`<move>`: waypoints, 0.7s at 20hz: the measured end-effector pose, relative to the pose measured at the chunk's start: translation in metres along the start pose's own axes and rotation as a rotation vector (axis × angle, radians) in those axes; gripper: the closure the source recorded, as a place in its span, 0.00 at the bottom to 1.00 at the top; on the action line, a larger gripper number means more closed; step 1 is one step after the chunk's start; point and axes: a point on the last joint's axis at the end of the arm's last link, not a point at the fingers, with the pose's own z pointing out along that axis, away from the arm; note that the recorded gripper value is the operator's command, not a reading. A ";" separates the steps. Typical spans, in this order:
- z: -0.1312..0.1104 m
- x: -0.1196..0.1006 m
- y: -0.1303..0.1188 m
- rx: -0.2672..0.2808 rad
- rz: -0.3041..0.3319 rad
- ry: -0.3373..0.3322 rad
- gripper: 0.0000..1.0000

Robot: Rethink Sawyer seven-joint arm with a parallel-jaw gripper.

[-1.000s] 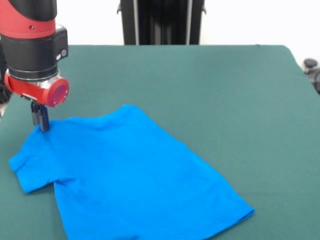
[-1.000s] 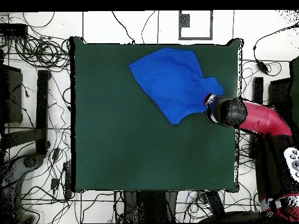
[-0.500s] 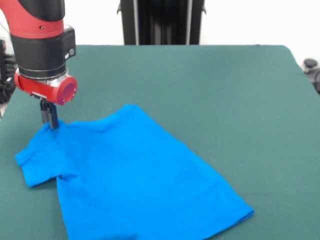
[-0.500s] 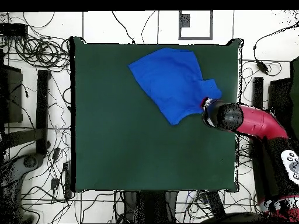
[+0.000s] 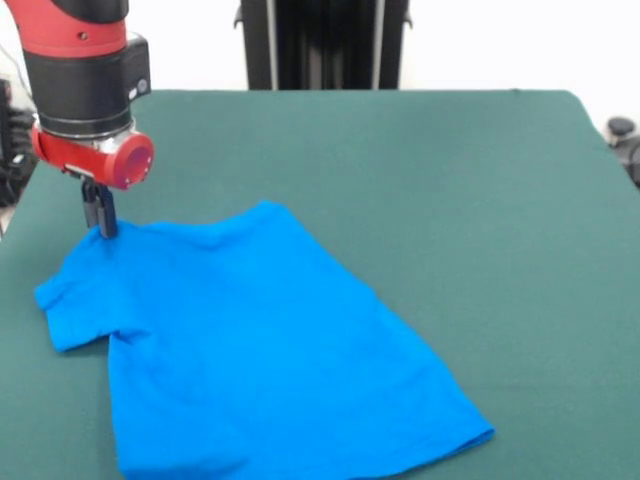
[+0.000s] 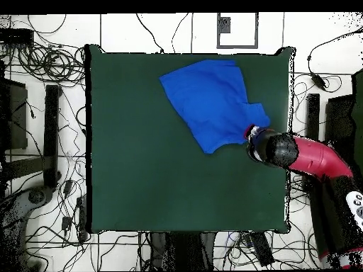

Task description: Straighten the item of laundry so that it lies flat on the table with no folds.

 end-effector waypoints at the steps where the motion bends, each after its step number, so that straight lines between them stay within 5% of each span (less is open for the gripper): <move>1: -0.003 0.001 -0.003 0.000 0.002 -0.001 1.00; 14: -0.009 0.014 -0.006 -0.009 0.007 0.002 1.00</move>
